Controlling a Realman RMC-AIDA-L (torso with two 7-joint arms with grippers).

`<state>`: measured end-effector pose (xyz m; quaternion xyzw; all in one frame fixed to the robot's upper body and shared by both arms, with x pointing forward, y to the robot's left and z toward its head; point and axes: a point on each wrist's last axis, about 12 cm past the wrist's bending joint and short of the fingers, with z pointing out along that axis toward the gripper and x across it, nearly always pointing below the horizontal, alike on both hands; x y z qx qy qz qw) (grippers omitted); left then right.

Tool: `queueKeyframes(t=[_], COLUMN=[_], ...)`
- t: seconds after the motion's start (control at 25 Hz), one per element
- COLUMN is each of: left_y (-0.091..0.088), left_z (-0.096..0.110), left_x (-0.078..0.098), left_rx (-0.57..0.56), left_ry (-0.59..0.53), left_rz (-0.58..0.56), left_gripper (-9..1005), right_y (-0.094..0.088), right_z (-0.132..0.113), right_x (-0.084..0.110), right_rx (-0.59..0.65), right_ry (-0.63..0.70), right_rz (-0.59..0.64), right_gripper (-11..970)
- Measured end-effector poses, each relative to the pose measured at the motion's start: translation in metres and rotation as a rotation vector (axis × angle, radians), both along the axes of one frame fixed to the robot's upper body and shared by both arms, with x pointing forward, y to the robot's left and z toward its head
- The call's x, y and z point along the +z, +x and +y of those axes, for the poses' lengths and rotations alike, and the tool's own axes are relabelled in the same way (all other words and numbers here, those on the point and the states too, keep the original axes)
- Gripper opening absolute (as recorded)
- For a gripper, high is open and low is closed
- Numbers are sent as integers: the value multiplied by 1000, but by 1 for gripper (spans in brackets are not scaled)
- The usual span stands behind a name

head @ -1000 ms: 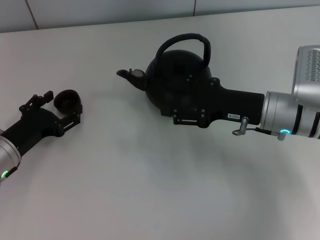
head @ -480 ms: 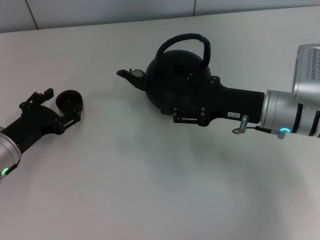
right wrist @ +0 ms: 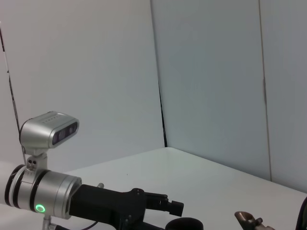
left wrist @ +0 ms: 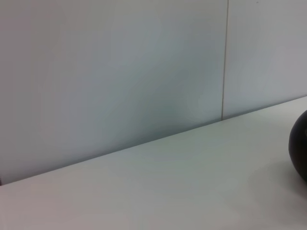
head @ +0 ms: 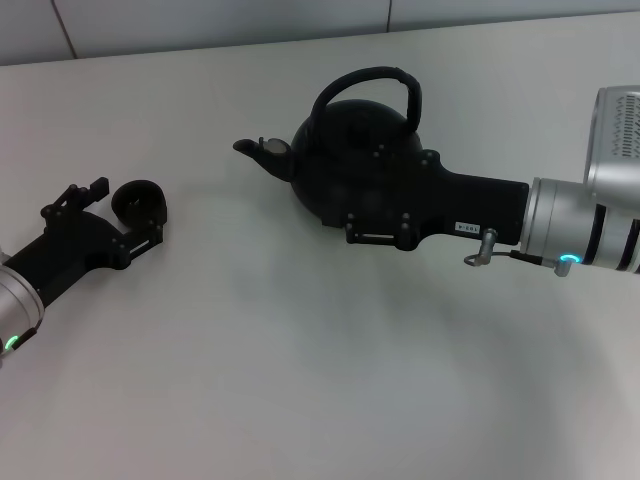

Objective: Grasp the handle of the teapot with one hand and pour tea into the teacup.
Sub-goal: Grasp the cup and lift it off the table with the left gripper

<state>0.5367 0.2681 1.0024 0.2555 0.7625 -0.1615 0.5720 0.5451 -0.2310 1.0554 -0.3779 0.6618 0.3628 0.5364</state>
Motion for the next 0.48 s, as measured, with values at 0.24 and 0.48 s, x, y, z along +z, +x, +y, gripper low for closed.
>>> queueKeyframes(t=[0.24, 0.48], left_y=[0, 1], left_z=[0, -1], left_x=[-1, -1], left_rx=[0, 0], left_ry=[5, 5], left_rz=[5, 6], left_gripper=[855, 842], right_y=[0, 0], right_z=[0, 0], right_x=[0, 1], right_rx=[-1, -2], right_ry=[3, 3], right_rz=[-1, -2], right_gripper=[788, 788])
